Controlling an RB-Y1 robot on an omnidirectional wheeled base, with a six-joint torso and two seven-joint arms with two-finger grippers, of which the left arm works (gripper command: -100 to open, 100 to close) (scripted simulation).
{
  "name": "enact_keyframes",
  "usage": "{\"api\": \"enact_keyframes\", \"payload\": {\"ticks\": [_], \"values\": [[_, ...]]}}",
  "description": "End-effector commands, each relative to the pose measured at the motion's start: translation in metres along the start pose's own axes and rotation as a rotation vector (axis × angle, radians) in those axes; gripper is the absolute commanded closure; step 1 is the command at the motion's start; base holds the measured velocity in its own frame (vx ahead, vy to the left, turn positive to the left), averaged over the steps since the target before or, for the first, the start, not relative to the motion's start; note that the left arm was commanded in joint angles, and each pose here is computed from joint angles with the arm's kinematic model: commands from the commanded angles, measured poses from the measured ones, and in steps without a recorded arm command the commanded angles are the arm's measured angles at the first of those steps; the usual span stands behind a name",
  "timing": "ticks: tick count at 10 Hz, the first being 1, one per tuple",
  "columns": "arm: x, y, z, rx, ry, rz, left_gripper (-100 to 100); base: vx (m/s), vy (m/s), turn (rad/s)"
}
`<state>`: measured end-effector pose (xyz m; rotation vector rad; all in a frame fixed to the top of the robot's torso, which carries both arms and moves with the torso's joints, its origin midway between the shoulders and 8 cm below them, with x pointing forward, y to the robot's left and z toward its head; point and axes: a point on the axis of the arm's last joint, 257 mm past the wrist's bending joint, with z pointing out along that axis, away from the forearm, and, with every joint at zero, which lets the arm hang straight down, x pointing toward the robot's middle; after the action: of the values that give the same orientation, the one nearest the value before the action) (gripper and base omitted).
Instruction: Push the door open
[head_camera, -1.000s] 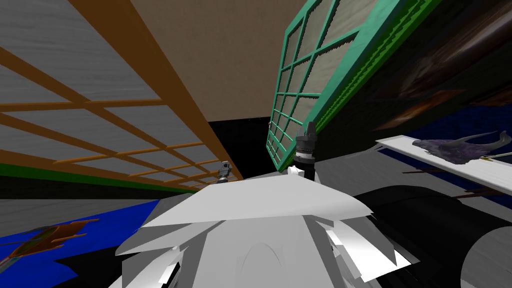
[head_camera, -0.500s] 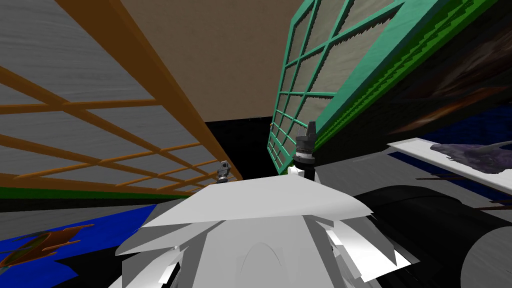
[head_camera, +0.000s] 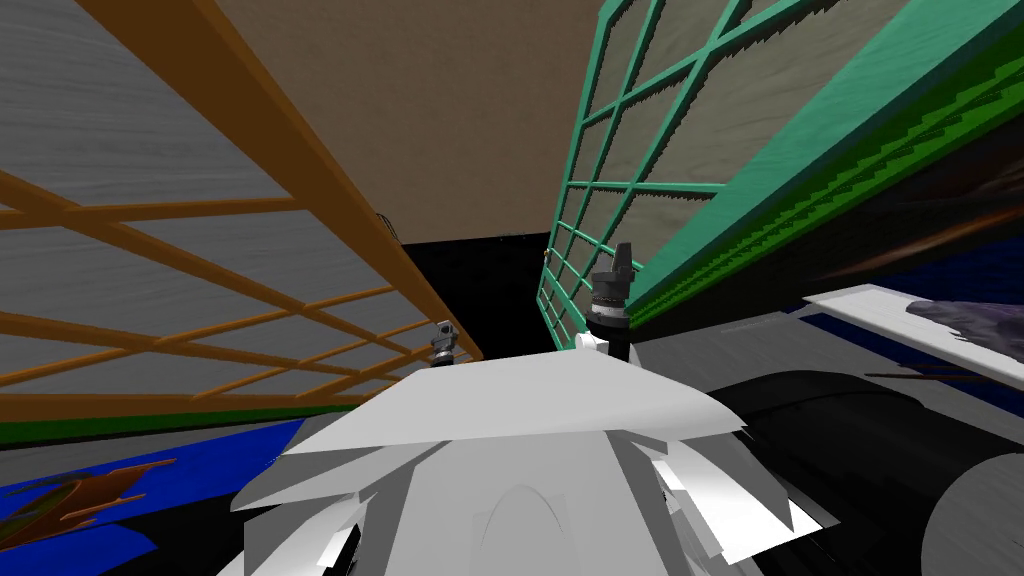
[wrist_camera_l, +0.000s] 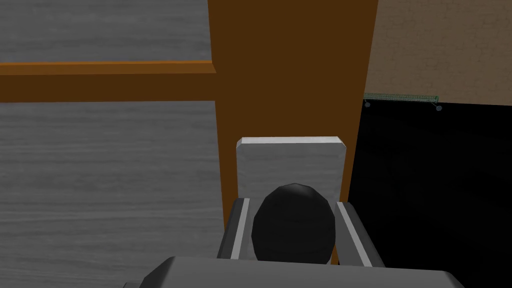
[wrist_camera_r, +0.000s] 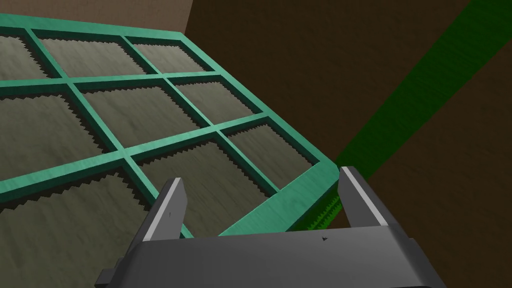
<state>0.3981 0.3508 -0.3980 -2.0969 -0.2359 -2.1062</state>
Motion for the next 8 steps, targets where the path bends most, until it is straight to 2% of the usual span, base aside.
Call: {"api": "enact_keyframes", "payload": {"ticks": [1,8], "values": [[0.004,-0.014,0.0044,0.034,0.008,0.010,100,0.137,-0.012,0.039],[0.004,-0.042,0.0110,0.138,0.008,0.009,100,0.132,-0.014,0.036]]}}
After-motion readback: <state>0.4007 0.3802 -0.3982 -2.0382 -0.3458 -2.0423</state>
